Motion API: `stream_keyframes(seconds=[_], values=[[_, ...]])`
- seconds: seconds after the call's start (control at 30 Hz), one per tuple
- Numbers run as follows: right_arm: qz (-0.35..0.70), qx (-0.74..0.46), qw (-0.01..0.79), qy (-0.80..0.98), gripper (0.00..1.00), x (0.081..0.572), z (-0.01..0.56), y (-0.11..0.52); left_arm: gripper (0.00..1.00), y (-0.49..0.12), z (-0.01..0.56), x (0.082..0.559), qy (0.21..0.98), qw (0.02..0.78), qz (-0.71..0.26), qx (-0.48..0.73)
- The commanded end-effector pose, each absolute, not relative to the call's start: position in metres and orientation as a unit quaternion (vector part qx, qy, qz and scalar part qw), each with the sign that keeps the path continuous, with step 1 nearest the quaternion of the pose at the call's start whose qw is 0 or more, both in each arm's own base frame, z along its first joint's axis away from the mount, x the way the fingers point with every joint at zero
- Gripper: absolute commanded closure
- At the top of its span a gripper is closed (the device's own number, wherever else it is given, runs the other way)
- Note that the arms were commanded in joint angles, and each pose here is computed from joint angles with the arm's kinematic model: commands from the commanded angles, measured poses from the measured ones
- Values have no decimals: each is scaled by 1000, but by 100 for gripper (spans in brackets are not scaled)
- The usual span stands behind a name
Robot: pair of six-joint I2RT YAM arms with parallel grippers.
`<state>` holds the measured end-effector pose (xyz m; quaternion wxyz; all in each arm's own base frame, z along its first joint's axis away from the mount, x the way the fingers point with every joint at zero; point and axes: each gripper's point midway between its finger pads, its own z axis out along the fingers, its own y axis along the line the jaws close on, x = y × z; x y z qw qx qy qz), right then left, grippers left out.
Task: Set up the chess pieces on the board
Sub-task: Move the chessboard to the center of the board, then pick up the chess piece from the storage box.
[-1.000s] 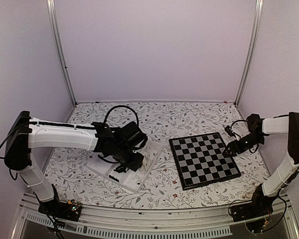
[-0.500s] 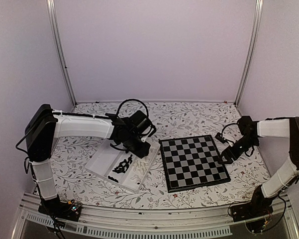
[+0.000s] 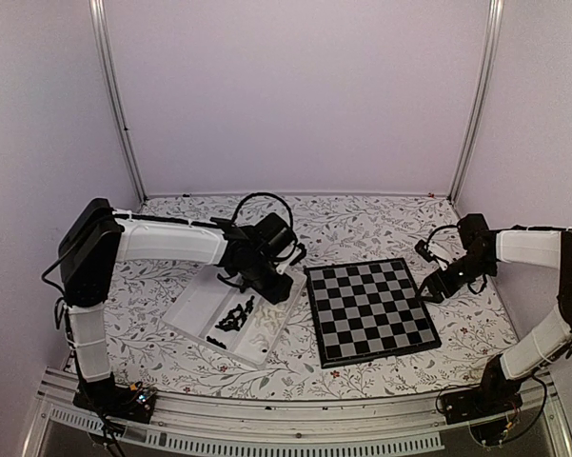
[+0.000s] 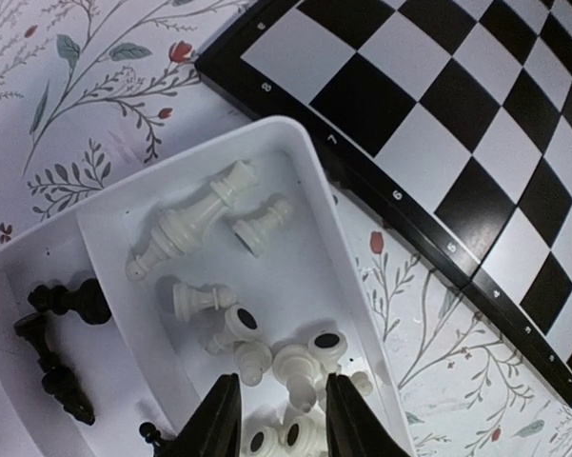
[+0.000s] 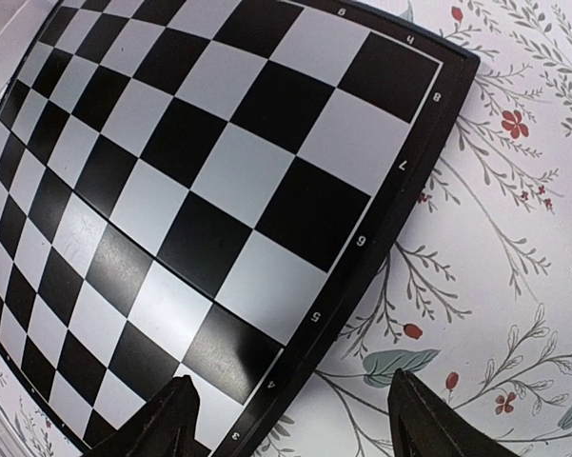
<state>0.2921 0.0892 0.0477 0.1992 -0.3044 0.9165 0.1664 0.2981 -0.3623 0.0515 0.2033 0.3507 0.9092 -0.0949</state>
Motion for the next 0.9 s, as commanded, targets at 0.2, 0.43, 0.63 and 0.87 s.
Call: stream_keyframes(seconds=[0.2, 0.43, 0.63, 0.87], values=[[169, -295, 219, 914, 29, 298, 51, 91, 72, -363, 36, 300, 911, 180, -92, 360], [170, -295, 222, 914, 29, 299, 52, 91, 84, -368, 42, 299, 909, 181, -103, 360], [171, -294, 221, 914, 29, 299, 51, 92, 84, -369, 44, 294, 909, 172, -113, 362], [173, -294, 221, 914, 29, 298, 51, 92, 82, -367, 32, 288, 912, 154, -106, 366]])
